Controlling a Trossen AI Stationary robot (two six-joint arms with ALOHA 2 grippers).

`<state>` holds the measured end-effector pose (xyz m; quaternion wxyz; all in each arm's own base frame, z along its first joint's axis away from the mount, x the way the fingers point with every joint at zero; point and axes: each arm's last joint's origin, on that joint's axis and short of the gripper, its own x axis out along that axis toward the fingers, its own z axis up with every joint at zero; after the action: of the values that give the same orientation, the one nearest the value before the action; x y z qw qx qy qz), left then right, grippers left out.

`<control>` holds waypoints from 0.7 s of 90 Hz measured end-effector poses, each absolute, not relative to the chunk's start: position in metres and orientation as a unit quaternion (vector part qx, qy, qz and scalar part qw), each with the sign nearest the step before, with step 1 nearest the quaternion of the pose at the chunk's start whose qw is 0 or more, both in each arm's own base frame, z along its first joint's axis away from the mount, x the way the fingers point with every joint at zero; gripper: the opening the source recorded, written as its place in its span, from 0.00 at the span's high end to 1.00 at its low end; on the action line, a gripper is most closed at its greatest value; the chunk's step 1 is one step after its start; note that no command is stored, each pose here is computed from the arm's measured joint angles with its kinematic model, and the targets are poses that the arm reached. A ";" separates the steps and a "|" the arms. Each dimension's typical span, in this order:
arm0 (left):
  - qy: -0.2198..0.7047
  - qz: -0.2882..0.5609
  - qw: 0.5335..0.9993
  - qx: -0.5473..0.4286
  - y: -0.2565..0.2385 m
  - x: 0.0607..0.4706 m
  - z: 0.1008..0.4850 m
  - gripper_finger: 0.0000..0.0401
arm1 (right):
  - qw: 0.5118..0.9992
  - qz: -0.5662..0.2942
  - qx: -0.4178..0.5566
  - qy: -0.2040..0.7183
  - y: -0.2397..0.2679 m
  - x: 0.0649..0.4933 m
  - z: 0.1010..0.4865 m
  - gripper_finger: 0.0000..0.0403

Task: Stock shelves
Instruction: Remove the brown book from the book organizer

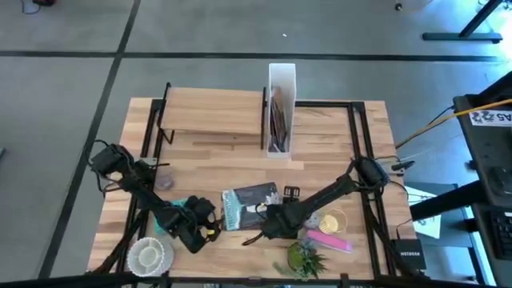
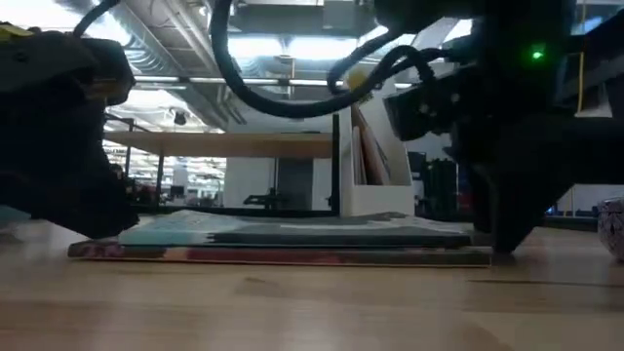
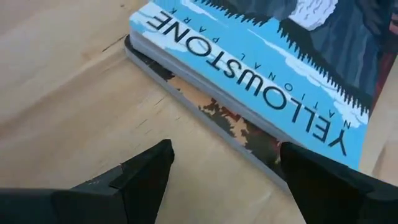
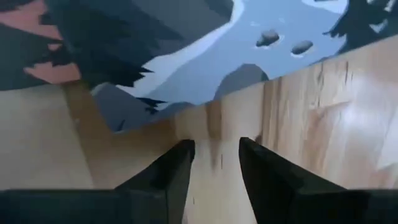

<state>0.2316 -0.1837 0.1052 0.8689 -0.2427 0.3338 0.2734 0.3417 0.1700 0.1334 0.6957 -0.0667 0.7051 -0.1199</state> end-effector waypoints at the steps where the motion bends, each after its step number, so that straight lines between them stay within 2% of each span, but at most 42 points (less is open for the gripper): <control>1: 0.333 0.273 0.869 -0.243 -0.183 0.232 0.105 0.30 | 0.697 -0.119 -0.066 0.704 0.170 0.342 0.134 0.70; 23: 0.320 0.264 0.881 -0.226 -0.175 0.246 0.108 0.30 | 0.722 -0.069 -0.061 0.686 0.183 0.352 0.143 0.70; 36: 0.338 0.256 0.885 -0.191 -0.173 0.248 0.122 0.30 | 0.723 -0.041 -0.078 0.685 0.193 0.350 0.148 0.70; 49: 0.357 0.259 0.881 -0.171 -0.172 0.245 0.149 0.30 | 0.722 -0.053 -0.101 0.682 0.196 0.345 0.151 0.70; 63: 0.415 0.248 0.857 -0.179 -0.170 0.238 0.150 0.30 | 0.711 -0.069 -0.108 0.691 0.192 0.342 0.149 0.70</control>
<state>0.2382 -0.1703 0.1502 0.8570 -0.1790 0.4147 0.2482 0.3417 0.1923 0.1487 0.7112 -0.1081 0.6912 -0.0691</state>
